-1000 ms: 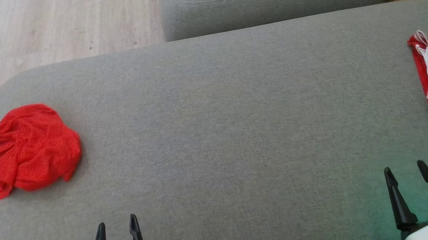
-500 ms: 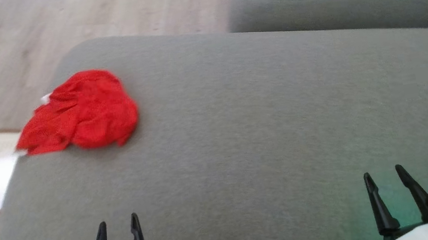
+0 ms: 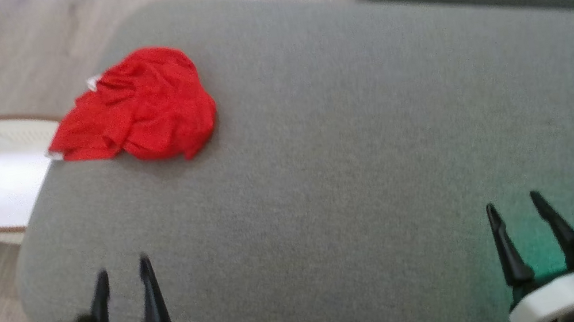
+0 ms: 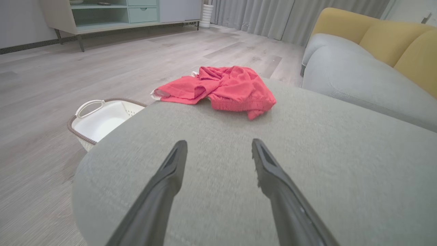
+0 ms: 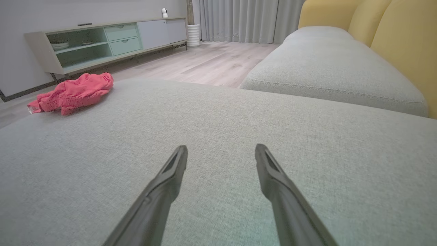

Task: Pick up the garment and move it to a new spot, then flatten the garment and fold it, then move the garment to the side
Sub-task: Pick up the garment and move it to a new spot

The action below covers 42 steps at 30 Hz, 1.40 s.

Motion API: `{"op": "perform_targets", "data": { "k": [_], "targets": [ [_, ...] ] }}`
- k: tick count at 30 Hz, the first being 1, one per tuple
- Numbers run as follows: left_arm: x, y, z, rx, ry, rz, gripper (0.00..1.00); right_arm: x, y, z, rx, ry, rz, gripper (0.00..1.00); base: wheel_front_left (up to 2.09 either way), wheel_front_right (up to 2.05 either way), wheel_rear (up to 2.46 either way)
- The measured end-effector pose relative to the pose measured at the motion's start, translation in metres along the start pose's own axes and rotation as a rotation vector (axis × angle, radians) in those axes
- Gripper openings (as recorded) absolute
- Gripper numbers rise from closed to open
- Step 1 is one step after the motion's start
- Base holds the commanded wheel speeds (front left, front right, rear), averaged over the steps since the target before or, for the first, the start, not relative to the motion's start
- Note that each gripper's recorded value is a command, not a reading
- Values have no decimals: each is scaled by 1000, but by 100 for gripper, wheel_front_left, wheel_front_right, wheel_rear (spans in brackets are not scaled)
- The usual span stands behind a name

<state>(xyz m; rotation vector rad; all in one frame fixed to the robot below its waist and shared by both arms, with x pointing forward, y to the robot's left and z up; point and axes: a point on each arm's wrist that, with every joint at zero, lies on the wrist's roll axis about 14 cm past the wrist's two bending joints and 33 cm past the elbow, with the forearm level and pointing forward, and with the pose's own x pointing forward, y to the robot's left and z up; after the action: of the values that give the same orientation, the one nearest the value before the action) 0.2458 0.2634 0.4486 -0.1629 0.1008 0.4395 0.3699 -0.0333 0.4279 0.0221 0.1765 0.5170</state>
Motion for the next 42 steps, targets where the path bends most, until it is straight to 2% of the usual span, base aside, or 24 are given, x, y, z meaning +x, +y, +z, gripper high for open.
{"op": "perform_targets", "data": {
  "k": [7, 10, 11, 16, 19, 23, 24, 25, 30, 34, 38, 42],
  "targets": [
    [98, -22, 31, -16, -13, -58, 100, 33, -24, -11, -21, 18, -34, 100, 0, 0, 0],
    [147, -33, 42, 31, 11, -93, 100, 46, -35, -23, -25, 47, -50, 100, 0, 0, 0],
    [177, -39, 40, 50, 63, -102, 100, 52, -39, -35, -24, 76, -51, 100, 0, 0, 0],
    [223, -46, 0, 114, 259, -95, 100, 62, -49, -54, -12, 110, -66, 100, 0, 0, 0],
    [229, -47, -41, 129, 438, -79, 100, 63, -57, -56, -15, 107, -84, 100, 0, 0, 0],
    [229, -53, -71, 157, 567, -90, 100, 59, -69, -54, -21, 103, -119, 100, 0, 0, 0],
    [230, -54, -72, 161, 579, -92, 41, 58, -71, -53, -24, 103, -126, 100, 0, 0, 0],
    [231, -54, -71, 163, 584, -96, 0, 56, -73, -51, -24, 102, -133, 100, 0, 0, 0],
    [231, -58, -54, 158, 549, -126, 0, 44, -78, -47, 0, 105, -162, 100, 0, 0, 0],
    [236, -76, -15, 164, 430, -209, 0, 29, -77, -42, 17, 99, -179, 100, 0, 0, 0],
    [234, -126, 42, 171, 271, -365, 0, 15, -76, -34, 35, 78, -197, 100, 0, 0, 0],
    [202, -194, 96, 147, 147, -565, 0, 2, -76, -22, 51, 44, -218, 100, 0, 0, 0]
  ]
}}
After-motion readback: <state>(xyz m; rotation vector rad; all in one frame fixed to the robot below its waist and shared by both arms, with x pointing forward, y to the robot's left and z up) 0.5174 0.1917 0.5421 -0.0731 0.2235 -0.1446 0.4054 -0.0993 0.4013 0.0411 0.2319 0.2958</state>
